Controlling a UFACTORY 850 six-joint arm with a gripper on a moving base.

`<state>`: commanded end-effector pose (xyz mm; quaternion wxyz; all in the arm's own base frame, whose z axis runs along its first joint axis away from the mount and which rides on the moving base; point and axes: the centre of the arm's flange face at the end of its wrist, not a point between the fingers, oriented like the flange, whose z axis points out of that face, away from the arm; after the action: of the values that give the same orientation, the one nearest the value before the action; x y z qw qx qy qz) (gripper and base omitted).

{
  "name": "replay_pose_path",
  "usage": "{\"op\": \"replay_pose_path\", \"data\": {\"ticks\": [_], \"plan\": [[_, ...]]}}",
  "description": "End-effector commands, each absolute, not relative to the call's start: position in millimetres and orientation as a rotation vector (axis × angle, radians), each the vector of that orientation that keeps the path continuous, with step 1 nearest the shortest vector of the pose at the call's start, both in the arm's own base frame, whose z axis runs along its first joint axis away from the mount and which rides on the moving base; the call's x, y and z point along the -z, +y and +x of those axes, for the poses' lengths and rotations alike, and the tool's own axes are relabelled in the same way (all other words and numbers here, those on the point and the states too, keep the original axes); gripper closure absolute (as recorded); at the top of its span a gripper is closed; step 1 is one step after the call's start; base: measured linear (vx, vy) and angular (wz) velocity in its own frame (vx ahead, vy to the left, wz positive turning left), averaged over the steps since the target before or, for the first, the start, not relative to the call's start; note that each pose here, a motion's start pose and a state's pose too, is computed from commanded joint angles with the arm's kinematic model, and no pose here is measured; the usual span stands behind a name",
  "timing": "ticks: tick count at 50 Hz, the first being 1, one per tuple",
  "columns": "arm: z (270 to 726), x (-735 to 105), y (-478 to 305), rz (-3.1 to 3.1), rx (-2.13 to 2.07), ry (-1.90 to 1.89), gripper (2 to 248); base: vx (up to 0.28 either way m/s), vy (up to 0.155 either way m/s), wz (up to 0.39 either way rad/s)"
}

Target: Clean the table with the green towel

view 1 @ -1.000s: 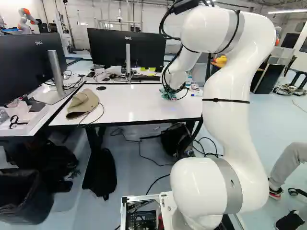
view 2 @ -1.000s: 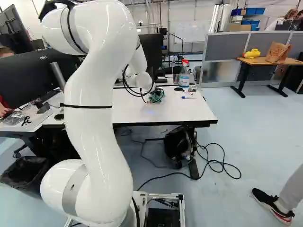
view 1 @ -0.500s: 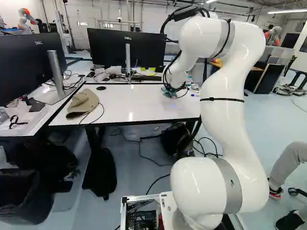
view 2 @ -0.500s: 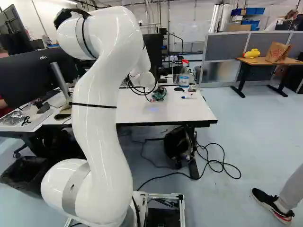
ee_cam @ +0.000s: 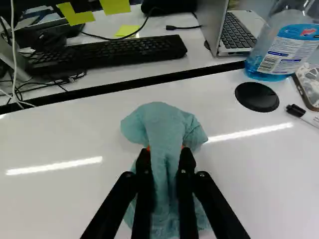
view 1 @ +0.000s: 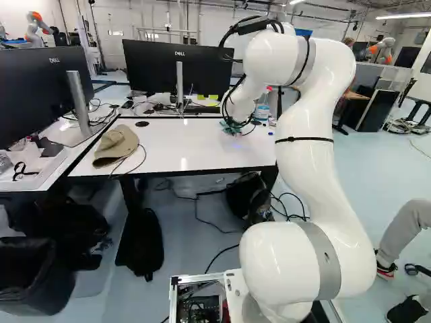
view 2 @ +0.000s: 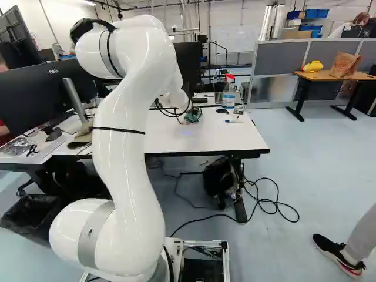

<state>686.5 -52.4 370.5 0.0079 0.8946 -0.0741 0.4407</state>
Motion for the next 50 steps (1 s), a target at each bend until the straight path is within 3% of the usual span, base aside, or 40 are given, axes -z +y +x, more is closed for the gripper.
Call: {"op": "replay_pose_path", "data": {"ticks": [50], "plan": [[618, -379, -60, 2.823, -1.296, -0.262, 197, 0.0, 0.0, 0.0]]}}
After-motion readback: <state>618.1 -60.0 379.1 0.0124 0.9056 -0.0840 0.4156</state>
